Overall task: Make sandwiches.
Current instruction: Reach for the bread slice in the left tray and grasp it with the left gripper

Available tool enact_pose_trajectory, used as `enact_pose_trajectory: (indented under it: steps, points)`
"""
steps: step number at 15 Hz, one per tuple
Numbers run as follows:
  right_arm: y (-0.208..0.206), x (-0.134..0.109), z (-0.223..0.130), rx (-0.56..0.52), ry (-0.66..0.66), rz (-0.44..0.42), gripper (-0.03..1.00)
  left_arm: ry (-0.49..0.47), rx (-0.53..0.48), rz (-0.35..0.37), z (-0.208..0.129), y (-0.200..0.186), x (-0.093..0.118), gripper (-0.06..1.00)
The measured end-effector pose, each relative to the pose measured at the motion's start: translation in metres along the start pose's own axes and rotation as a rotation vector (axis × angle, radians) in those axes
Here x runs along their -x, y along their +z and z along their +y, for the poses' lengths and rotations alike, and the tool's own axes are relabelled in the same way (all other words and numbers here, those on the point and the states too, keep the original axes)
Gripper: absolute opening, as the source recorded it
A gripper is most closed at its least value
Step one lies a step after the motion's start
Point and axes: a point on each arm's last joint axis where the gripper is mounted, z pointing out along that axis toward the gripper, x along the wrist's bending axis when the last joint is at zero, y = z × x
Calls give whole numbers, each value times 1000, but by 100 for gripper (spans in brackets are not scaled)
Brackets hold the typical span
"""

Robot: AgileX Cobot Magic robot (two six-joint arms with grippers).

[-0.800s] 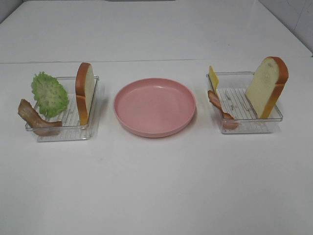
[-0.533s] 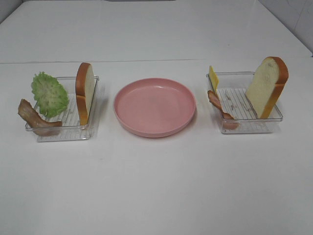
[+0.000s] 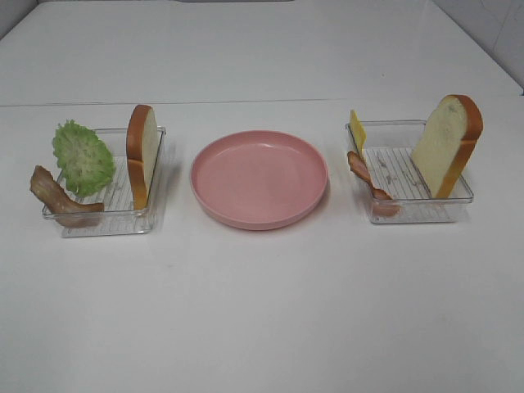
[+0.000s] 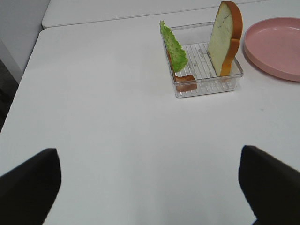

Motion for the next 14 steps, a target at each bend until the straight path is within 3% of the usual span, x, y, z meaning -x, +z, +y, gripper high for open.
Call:
enact_pose_trajectory:
  steps: [14]
  points:
    - [0, 0, 0, 0, 0, 0, 77, 0, -5, 0, 1, 1, 0, 97]
